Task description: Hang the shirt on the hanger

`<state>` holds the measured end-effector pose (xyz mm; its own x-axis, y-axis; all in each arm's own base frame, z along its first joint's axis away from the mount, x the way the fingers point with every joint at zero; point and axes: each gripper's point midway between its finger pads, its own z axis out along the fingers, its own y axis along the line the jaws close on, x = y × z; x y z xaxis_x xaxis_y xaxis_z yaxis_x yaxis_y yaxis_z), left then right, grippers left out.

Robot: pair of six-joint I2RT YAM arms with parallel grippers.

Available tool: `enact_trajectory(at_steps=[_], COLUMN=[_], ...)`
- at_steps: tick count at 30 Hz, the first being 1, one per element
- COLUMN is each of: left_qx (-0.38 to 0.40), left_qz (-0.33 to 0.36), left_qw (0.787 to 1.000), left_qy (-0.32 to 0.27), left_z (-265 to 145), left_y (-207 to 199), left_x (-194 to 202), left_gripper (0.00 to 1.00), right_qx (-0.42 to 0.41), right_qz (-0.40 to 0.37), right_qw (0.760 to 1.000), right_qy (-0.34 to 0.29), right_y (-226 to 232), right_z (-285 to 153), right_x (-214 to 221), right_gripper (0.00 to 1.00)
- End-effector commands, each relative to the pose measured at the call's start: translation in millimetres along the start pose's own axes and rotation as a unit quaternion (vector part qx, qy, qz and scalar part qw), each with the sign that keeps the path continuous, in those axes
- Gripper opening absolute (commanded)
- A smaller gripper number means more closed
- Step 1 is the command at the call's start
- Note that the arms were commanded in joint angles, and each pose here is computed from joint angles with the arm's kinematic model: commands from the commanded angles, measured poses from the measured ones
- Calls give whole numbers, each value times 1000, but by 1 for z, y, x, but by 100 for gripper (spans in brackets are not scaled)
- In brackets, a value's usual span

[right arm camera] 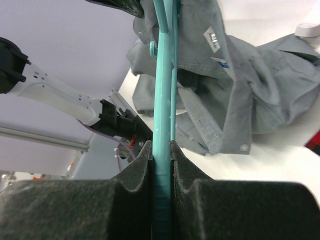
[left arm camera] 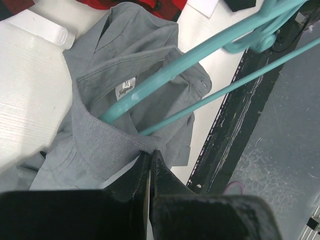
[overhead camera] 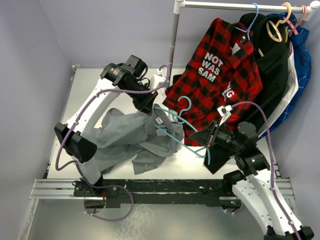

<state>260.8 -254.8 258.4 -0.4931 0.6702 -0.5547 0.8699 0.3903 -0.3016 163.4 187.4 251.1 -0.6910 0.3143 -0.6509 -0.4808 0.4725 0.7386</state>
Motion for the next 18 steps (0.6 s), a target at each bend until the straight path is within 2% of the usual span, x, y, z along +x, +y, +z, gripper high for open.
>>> enact_trajectory(at_steps=[1, 5, 10, 18], left_qx=[28, 19, 20, 31], left_qz=[13, 16, 18, 26], left_qw=[999, 999, 999, 998], left_qy=[-30, -29, -32, -37], left_z=[-8, -8, -11, -22], left_y=[-18, -15, -19, -36], left_x=[-15, -13, -11, 5], left_gripper=[0, 0, 0, 0], right_qx=[-67, -80, -57, 15], right_qz=[2, 16, 25, 52], right_qw=[998, 997, 998, 993], right_qy=[-22, -9, -18, -105], right_y=[29, 38, 26, -1], right_z=[18, 40, 56, 50], right_x=[-9, 3, 8, -15], right_gripper=[0, 0, 0, 0])
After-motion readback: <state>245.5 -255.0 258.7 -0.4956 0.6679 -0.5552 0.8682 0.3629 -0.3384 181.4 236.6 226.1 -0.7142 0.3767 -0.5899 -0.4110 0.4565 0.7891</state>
